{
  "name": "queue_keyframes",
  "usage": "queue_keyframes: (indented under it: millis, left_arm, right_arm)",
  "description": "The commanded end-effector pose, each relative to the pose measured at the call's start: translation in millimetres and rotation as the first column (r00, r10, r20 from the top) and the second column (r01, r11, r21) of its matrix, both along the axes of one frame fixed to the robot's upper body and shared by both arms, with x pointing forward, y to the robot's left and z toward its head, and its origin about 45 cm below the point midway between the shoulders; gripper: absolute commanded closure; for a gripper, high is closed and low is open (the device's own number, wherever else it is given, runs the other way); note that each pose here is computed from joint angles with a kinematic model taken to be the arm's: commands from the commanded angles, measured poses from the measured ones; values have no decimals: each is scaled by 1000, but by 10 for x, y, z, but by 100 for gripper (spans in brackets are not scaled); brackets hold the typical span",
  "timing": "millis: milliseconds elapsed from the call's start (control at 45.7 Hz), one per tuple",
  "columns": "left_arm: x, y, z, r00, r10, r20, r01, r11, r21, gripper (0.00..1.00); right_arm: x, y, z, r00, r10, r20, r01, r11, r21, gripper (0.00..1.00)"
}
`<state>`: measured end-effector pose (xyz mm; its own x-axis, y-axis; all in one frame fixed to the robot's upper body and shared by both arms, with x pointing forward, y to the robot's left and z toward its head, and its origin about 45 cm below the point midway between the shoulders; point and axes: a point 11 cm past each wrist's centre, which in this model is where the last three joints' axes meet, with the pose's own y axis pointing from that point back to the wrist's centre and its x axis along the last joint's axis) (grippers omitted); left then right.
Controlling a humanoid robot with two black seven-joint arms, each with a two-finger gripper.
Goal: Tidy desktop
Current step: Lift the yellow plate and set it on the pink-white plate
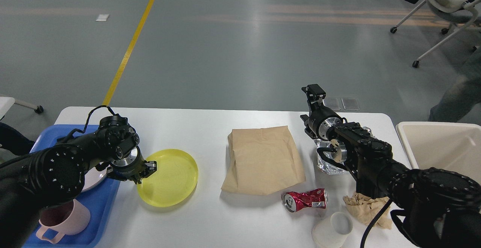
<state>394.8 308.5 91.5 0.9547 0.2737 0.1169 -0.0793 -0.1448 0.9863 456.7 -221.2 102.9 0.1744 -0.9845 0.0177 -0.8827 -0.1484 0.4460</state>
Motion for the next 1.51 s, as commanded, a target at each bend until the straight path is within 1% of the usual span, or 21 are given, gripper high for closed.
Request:
queue_keyframes:
  millis: [0, 109, 153, 306, 503, 612, 787, 896, 1071, 1312, 1487]
  left_arm:
    - [125, -32, 178, 1000, -13, 14, 13, 1000, 0, 100]
    - [269, 53, 441, 999, -8, 35, 8, 1000, 2, 100]
    - [305, 135, 544, 999, 2, 38, -2, 1000, 4, 100]
    - [452, 200, 890, 998, 9, 58, -9, 1000, -13, 100]
    - [512, 560, 1250, 994, 70, 86, -69, 997, -13, 100]
    - [482, 888, 1402, 985, 130, 115, -131, 991, -1, 100]
    - [245, 1625, 1565, 952, 268, 148, -275, 961, 29, 100]
    - [97, 1859, 1455, 939, 313, 143, -323, 945, 52, 100]
    - [-30, 2077, 1342, 926, 344, 155, -361, 927, 98, 100]
    - [-170, 2147, 1104, 921, 365, 136, -381, 917, 116, 100]
    - [-173, 2115, 1056, 919, 370, 133, -384, 918, 101, 100]
  right_arm:
    - [0, 0, 0, 1000, 0, 0, 0, 1000, 0, 0]
    - [0, 0, 0, 1000, 0, 0, 0, 1000, 0, 0]
    - [0, 0, 0, 1000, 0, 0, 0, 1000, 0, 0]
    - [0, -2, 0, 1000, -1, 0, 1, 1000, -1, 0]
    - [0, 0, 0, 1000, 0, 0, 0, 1000, 0, 0]
    - [0, -2, 0, 1000, -1, 0, 1, 1000, -1, 0]
    - [0, 0, 0, 1000, 0, 0, 0, 1000, 0, 0]
    - [0, -2, 0, 1000, -1, 0, 1, 1000, -1, 0]
    - [0, 0, 0, 1000, 0, 0, 0, 1000, 0, 0]
    - [0, 0, 0, 1000, 0, 0, 0, 1000, 0, 0]
    - [0, -2, 0, 1000, -1, 0, 1, 1000, -1, 0]
